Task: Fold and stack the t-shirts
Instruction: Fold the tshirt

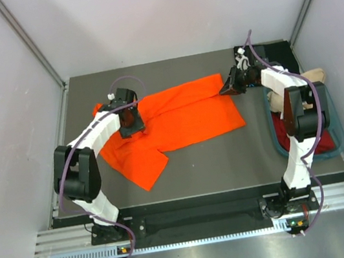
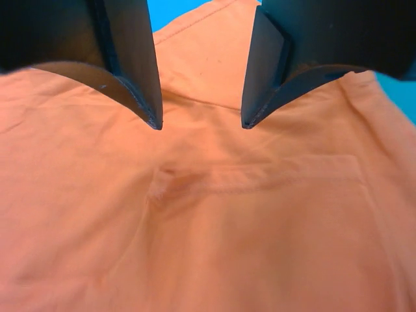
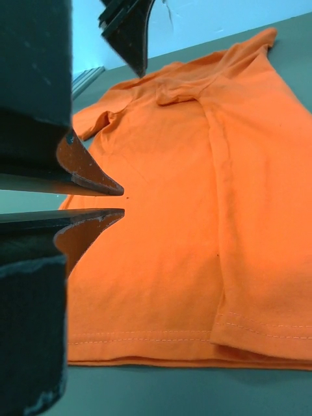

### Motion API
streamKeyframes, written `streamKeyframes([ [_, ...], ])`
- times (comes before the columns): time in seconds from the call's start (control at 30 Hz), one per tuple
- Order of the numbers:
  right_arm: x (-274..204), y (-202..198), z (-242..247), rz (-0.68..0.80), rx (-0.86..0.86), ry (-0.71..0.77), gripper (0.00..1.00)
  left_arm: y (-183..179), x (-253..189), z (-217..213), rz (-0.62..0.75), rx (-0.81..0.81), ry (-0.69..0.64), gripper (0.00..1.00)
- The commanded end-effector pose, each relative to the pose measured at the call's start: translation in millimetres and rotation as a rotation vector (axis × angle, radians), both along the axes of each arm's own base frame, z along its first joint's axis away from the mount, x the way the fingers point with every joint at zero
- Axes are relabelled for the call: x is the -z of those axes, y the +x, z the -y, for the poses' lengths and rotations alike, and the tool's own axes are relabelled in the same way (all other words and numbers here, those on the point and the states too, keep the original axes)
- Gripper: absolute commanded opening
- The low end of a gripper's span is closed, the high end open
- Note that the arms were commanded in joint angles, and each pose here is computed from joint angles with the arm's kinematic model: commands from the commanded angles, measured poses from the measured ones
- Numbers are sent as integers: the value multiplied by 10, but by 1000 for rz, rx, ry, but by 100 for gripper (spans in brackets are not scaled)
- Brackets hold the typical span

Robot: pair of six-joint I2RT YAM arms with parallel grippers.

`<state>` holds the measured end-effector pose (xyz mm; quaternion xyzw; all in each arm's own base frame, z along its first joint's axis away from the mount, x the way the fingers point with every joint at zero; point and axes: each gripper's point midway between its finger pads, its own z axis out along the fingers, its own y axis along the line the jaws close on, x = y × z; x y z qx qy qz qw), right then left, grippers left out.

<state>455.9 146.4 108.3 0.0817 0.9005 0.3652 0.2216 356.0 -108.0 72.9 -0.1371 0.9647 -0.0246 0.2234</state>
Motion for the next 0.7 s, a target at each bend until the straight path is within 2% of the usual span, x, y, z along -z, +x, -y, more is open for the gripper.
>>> streamKeyframes([
  [0.0,-139,22,-79,62,-31,16,14,335,-494,-178,144,-20,56,57],
  [0.13,-147,-1,-92,62,-36,21,14,607,-519,-327,135,-7,53,54],
  [0.2,-158,-4,-91,66,-38,19,14,785,-572,-401,153,3,-31,54],
  [0.3,-163,-16,-82,63,-39,18,14,1026,-564,-651,175,-26,-46,60],
  [0.4,-163,-11,-81,66,-39,11,14,1251,-512,-922,196,-54,-43,63],
  [0.53,-156,-7,-89,62,-42,16,14,1445,-253,-1265,182,-77,-91,69],
  [0.57,-164,-2,-88,63,-41,15,14,1474,-254,-1396,187,-96,-104,76],
  [0.6,-178,4,-85,68,-42,12,14,1482,-164,-1431,175,-94,-116,92],
  [0.63,-164,-6,-83,63,-44,11,14,1520,-144,-1462,186,-89,-122,98],
  [0.67,-174,5,-82,68,-44,9,14,1525,-111,-1535,186,-89,-112,97],
])
